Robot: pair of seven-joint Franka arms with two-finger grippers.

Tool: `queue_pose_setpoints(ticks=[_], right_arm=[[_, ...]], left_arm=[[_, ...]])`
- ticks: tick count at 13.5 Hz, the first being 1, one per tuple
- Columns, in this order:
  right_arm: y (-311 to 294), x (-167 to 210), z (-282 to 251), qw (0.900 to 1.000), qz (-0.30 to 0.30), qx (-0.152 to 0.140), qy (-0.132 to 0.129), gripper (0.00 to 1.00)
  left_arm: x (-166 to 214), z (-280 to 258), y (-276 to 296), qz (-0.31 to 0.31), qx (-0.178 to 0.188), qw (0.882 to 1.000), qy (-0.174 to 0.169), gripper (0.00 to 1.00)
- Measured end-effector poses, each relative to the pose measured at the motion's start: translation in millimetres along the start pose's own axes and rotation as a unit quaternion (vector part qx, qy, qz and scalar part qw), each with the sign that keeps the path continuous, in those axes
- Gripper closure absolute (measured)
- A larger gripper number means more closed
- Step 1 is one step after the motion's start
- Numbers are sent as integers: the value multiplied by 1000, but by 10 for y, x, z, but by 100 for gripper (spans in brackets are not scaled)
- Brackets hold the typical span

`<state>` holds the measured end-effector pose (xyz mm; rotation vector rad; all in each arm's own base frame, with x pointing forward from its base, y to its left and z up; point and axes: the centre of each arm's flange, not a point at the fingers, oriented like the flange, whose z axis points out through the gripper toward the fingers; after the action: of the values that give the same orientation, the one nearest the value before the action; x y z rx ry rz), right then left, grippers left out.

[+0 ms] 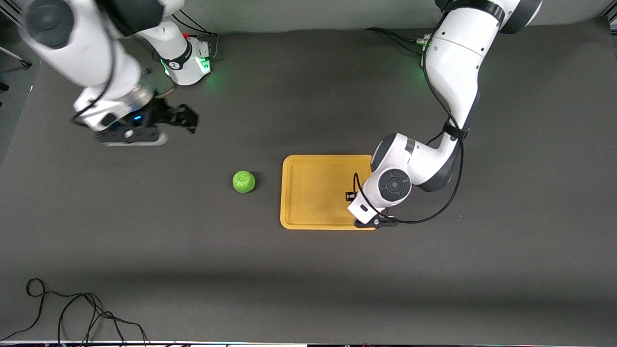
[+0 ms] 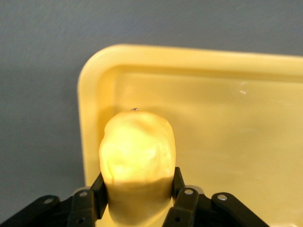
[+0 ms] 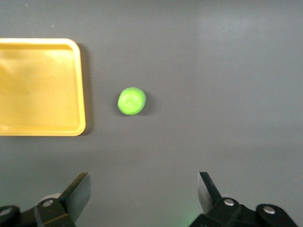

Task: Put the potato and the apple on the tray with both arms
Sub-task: 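Carry the potato onto the tray with the left gripper while the right gripper lifts, then release the potato on the tray while the right gripper reaches the apple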

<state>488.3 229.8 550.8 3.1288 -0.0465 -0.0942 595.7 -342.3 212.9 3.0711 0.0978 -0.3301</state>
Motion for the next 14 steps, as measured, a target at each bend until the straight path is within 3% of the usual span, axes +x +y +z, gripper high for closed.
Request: queue_pose_setpoints(ticks=[3,4,7,9,11,14], right_arm=[[-210,-334,277,1000,-4,4,12,0],[-182,-383,353,1000,-4,5,14,0],[-119,-408,692,1000,0,12,25,0],[-97,-422,1033,999,1,16,32,0],[-82,-425,1367,999,2,16,33,0],[-114,-341,1750,999,7,16,34,0]], left_arm=[[-26,79,-34,-1,5,1000,-6,44],[-30,76,-26,0,5,1000,-6,37],[-51,19,12,-1,3,1000,-3,2],[-75,-176,9,-2,4,1000,-5,0],[-42,-737,-196,-6,12,1000,8,0],[28,-1992,-1176,17,8,999,38,0]])
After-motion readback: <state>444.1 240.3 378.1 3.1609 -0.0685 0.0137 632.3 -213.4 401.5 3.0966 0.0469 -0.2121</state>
